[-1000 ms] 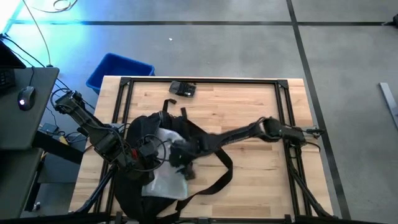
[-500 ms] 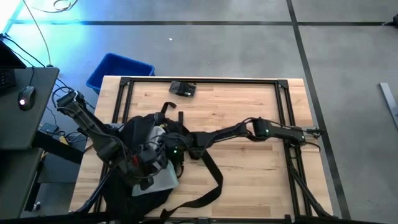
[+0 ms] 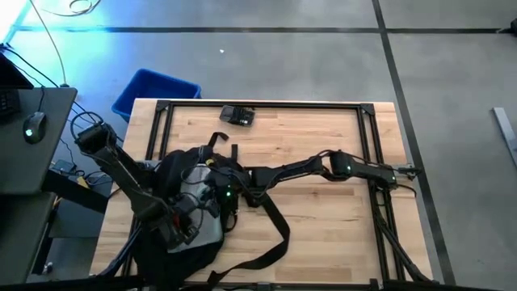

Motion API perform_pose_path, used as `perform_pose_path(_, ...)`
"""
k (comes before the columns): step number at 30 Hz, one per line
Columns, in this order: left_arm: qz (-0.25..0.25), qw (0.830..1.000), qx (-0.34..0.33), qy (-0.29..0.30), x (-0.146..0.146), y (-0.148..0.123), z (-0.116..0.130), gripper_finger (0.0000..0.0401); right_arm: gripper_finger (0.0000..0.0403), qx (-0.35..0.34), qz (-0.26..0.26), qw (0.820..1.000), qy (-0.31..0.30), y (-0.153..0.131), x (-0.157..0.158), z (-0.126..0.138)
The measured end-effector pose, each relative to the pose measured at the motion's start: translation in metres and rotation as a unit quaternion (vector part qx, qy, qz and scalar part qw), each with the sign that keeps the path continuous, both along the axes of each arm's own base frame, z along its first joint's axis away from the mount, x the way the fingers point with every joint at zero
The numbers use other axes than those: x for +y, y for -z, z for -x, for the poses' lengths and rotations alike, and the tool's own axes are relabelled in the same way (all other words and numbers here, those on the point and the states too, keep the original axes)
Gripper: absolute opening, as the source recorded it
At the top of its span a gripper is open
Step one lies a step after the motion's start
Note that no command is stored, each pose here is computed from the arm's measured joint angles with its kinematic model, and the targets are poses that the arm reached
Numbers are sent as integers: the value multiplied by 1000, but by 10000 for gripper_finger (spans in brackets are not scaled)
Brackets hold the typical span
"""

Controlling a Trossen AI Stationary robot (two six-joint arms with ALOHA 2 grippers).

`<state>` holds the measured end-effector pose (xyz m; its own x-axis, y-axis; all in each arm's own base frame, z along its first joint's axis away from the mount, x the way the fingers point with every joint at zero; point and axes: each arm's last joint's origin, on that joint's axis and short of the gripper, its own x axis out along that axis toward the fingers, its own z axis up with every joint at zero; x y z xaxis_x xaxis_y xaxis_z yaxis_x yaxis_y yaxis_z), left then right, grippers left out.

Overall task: Unpack backpack
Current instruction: Put the transparent zip bag into the black backpack

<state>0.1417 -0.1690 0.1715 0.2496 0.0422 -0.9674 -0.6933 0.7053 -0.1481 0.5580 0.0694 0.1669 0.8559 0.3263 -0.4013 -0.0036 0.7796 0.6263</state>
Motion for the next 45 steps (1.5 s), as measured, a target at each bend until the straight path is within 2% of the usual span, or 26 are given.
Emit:
perform_pose_path(2, -9, 999, 34, -9, 1, 1, 10, 0, 190, -6, -2, 1000, -21, -5, 3, 1)
perform_pose_path(7, -4, 997, 69, -30, -4, 2, 26, 0, 190, -30, 17, 991, -127, -25, 13, 9)
perform_pose_path(11, 7, 995, 91, -38, -9, 3, 35, 0, 190, -41, 54, 968, -240, -34, 26, 20)
perform_pose_path(13, 14, 993, 109, -42, -11, 3, 39, 0, 190, -24, 76, 961, -267, -29, 37, 26)
perform_pose_path(15, 18, 991, 130, -38, -12, 2, 44, 0, 190, 3, 111, 959, -261, -21, 48, 31)
perform_pose_path(18, 19, 989, 140, -32, -14, 2, 48, 0, 190, 19, 191, 954, -228, -12, 63, 34)
perform_pose_path(22, 21, 989, 143, -34, -13, 1, 50, 0, 190, -5, 262, 944, -200, -14, 80, 35)
perform_pose_path(25, 23, 989, 143, -35, -14, 1, 49, 0, 190, -32, 289, 938, -188, -17, 88, 35)
perform_pose_path(30, 39, 988, 141, -39, -15, 1, 46, 0, 190, -64, 307, 935, -165, -23, 92, 32)
perform_pose_path(33, 49, 988, 139, -40, -16, 1, 45, 0, 190, -76, 314, 936, -142, -17, 89, 27)
perform_pose_path(38, 71, 988, 132, -39, -19, 1, 42, 0, 191, -74, 294, 941, -150, 14, 85, 18)
perform_pose_path(45, 98, 987, 121, -42, -23, 1, 37, 0, 203, -23, 312, 930, -192, 76, 86, 17)
